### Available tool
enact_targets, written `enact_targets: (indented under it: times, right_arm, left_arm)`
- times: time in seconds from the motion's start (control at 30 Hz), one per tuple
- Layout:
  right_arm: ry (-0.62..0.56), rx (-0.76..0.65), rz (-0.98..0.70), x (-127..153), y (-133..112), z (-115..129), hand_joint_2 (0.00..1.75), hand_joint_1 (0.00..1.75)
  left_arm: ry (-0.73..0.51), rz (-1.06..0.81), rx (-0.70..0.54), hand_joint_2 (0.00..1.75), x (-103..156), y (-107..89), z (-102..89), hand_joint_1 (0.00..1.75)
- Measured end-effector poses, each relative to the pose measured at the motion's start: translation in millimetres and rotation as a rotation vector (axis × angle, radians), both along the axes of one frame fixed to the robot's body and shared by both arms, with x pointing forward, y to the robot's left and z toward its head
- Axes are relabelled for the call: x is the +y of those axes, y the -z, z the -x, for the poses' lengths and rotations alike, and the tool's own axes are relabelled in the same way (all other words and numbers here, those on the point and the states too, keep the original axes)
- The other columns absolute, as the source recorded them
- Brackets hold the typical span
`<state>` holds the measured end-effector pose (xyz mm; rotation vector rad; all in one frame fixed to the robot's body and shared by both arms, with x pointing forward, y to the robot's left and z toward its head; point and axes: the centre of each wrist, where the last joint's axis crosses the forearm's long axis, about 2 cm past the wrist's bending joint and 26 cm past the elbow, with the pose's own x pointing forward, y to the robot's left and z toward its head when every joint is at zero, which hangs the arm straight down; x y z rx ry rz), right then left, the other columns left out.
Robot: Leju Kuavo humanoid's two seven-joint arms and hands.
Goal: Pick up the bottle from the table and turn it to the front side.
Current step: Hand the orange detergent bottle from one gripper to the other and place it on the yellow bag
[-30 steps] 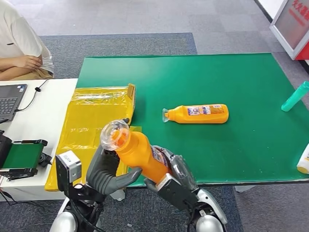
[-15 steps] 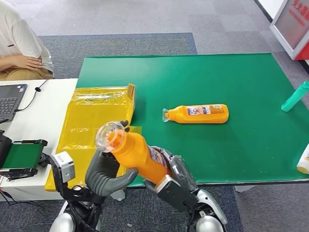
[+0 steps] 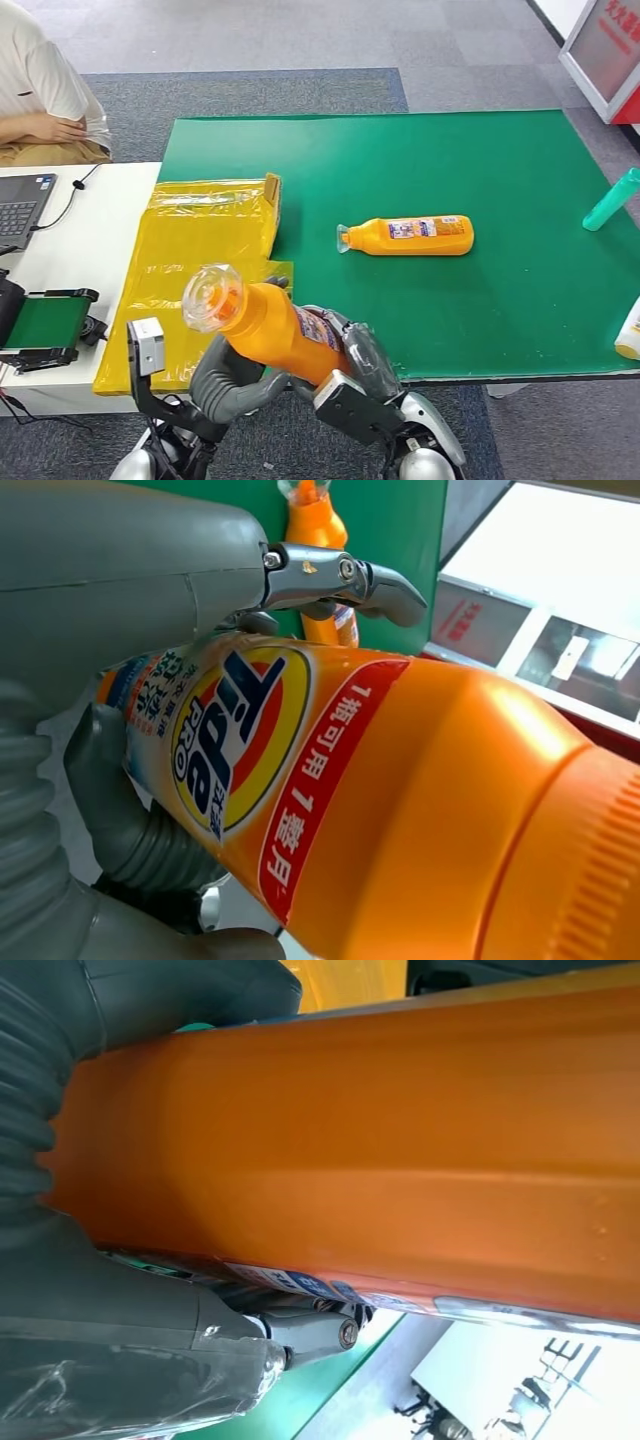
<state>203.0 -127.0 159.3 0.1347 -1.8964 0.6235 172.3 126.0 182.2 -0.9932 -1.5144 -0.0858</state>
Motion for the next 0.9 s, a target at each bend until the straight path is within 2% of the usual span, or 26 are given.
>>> enact_targets:
  times: [0.23,0.57,0.83,0.9]
  right_arm:
    - [0.001,-0.017,0.024,1,0,0,1.75,1.75]
    - [0.008,-0.009,0.062,6,2,1,1.75,1.75]
    - [0.007,-0.003,0.074,7,5,-1,1.75,1.75]
    - [0.002,-0.002,0.076,8,5,-2,1.75,1.75]
  left_arm:
    - [0.011,-0.039,-0.010,1.75,-4,5.7,-5.3,0.00]
    - [-0.070,-0.245,-0.168,1.75,-10,1.8,-6.3,0.00]
    - [-0.082,-0.260,-0.187,1.75,-12,0.4,-5.6,0.00]
    - [-0.084,-0.253,-0.185,1.75,-11,1.2,-5.1,0.17]
